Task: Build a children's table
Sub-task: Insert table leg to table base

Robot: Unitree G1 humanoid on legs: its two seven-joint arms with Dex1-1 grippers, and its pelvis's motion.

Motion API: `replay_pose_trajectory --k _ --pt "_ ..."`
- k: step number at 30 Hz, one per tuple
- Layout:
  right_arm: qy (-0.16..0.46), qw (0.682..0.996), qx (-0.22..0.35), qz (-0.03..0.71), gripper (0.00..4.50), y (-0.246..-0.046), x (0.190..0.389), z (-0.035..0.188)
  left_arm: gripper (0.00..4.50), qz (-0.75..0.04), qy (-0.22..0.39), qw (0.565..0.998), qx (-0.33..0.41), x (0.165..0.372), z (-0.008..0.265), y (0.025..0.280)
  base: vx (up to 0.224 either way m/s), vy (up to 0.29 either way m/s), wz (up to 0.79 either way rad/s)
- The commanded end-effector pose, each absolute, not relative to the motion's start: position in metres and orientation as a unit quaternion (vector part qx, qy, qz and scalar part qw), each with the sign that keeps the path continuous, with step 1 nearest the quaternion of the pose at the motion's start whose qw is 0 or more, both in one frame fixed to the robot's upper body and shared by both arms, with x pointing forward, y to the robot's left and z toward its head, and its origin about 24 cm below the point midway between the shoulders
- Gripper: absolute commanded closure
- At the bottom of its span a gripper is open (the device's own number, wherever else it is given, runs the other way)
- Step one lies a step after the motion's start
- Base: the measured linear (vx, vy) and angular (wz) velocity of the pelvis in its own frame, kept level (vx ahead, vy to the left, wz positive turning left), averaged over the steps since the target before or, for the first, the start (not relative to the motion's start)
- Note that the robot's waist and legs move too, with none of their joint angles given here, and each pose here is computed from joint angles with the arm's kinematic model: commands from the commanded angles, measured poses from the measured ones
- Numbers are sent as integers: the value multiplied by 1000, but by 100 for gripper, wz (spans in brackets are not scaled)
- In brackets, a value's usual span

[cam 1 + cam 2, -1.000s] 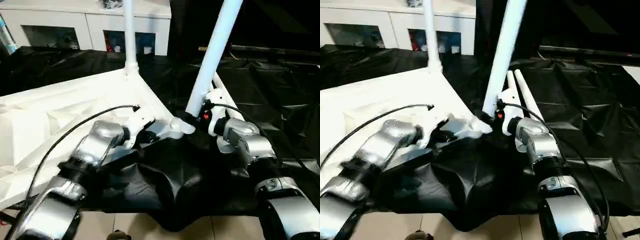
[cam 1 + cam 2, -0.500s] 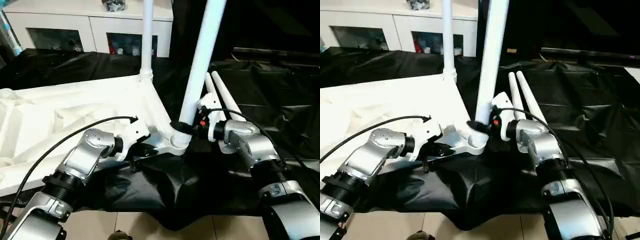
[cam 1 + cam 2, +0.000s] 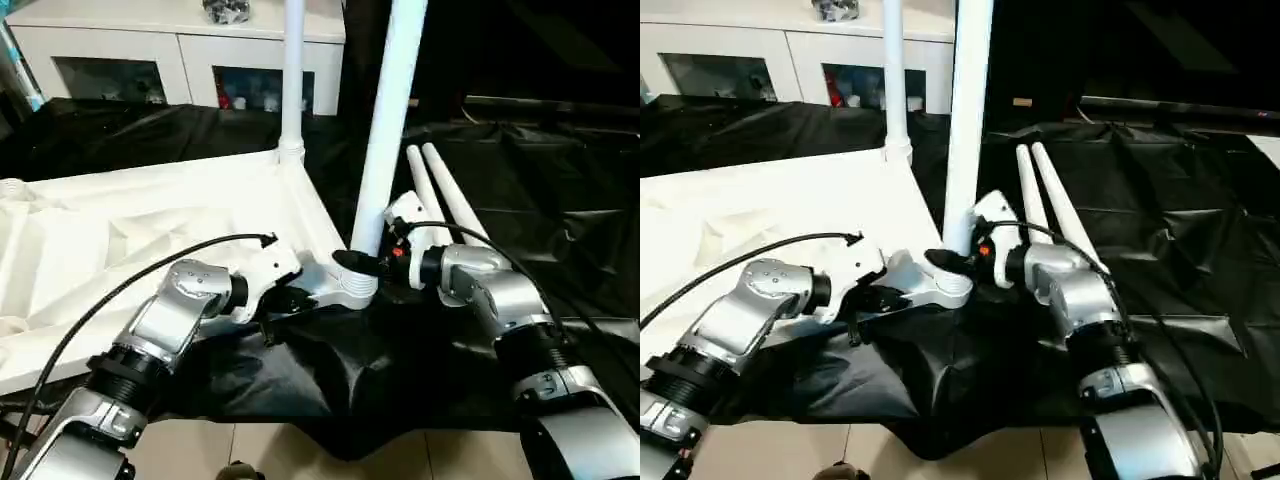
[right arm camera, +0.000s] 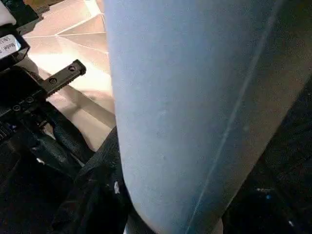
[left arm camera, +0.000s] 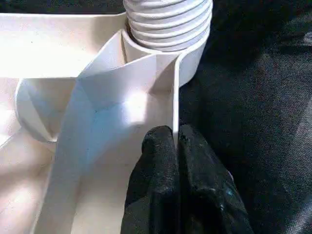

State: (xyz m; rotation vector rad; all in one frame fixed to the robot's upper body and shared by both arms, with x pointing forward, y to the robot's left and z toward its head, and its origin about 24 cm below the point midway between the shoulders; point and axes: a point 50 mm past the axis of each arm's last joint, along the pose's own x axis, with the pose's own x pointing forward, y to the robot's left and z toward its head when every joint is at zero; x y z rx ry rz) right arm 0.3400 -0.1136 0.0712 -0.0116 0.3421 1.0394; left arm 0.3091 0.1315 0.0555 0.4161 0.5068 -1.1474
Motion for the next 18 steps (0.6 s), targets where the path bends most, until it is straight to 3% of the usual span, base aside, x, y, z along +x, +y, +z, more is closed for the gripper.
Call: replay_pose_trajectory --k 1,5,14,18 --pt "193 847 -3 495 259 -111 334 59 450 -527 244 791 191 308 51 129 0 0 0" --pt "190 854 2 485 259 -113 335 57 450 -527 244 792 190 308 51 130 0 0 0" --pt "172 896 94 398 259 -136 333 39 450 -520 240 798 188 309 52 130 0 0 0" --pt "158 902 110 387 259 -139 328 33 450 -519 239 798 189 310 53 130 0 0 0"
